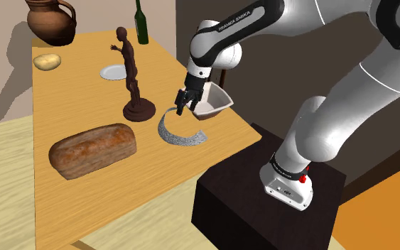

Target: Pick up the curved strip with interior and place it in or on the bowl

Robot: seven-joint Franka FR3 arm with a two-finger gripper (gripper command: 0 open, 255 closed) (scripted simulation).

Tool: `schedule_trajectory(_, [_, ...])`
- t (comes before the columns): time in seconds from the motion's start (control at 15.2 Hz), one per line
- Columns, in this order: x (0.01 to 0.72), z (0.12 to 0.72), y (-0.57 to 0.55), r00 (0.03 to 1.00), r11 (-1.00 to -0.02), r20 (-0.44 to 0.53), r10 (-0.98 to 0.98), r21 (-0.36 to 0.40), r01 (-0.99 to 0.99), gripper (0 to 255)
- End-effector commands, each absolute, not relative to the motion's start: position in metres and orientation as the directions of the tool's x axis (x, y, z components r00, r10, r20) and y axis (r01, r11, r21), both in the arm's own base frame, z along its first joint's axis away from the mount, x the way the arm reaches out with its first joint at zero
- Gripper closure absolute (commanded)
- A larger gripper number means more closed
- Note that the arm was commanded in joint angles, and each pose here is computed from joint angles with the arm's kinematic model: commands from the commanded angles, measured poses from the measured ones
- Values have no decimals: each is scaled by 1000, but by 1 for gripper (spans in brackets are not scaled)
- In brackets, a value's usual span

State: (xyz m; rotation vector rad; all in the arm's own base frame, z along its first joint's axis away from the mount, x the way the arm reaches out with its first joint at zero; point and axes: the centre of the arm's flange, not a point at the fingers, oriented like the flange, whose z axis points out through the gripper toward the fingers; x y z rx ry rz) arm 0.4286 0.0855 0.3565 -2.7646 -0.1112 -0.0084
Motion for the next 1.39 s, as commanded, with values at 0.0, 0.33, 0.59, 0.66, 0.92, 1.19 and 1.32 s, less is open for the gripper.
schedule_trajectory(0.0, [436,331,94,996,-918,19,90,-385,90,0])
schedule_trajectory(0.33, [455,275,125,992,-893,14,126,-435,120,0])
schedule_trajectory(0.59, [454,261,132,992,-892,14,127,-435,120,0])
schedule_trajectory(0.66, [454,256,134,992,-892,14,127,-435,120,0])
schedule_trajectory(0.92, [453,239,142,992,-892,14,127,-435,120,0])
schedule_trajectory(1.19, [453,239,142,992,-892,14,127,-435,120,0])
schedule_trajectory(1.32, [453,239,142,992,-892,14,127,-435,120,0])
